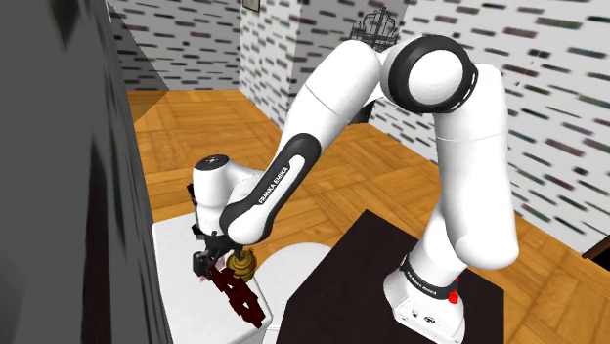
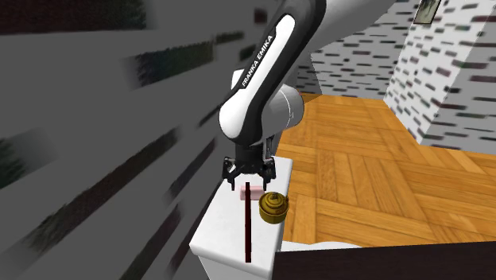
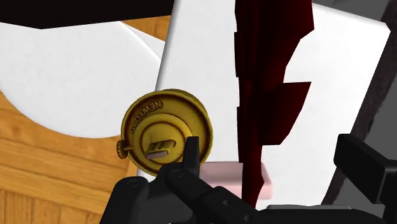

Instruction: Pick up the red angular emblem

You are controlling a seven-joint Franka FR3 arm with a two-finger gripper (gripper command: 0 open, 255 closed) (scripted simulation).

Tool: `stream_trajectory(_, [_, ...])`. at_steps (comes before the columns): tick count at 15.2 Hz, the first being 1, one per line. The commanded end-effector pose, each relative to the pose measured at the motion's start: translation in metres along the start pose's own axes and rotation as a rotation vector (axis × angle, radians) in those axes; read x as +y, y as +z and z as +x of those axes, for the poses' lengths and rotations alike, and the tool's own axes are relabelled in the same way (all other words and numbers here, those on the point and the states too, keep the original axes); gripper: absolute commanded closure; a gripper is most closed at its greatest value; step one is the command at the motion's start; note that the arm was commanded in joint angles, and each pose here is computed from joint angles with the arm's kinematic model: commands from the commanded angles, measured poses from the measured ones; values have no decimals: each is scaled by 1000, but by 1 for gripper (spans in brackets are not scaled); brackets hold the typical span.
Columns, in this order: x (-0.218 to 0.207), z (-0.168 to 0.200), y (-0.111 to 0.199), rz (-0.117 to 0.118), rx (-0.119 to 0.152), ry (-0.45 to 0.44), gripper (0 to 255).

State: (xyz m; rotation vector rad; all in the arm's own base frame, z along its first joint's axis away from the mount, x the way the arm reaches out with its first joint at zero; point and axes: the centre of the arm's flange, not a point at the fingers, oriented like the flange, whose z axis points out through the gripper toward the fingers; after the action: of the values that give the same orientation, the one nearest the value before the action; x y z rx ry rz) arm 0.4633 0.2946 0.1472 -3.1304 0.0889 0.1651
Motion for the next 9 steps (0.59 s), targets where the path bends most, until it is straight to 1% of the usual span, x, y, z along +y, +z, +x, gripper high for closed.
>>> stream_trajectory(1, [-3,5,12,0,2,1,0])
stream_trajectory(7, [-3,9,46,0,2,1,0])
stream_trajectory(9, [-3,9,46,0,2,1,0])
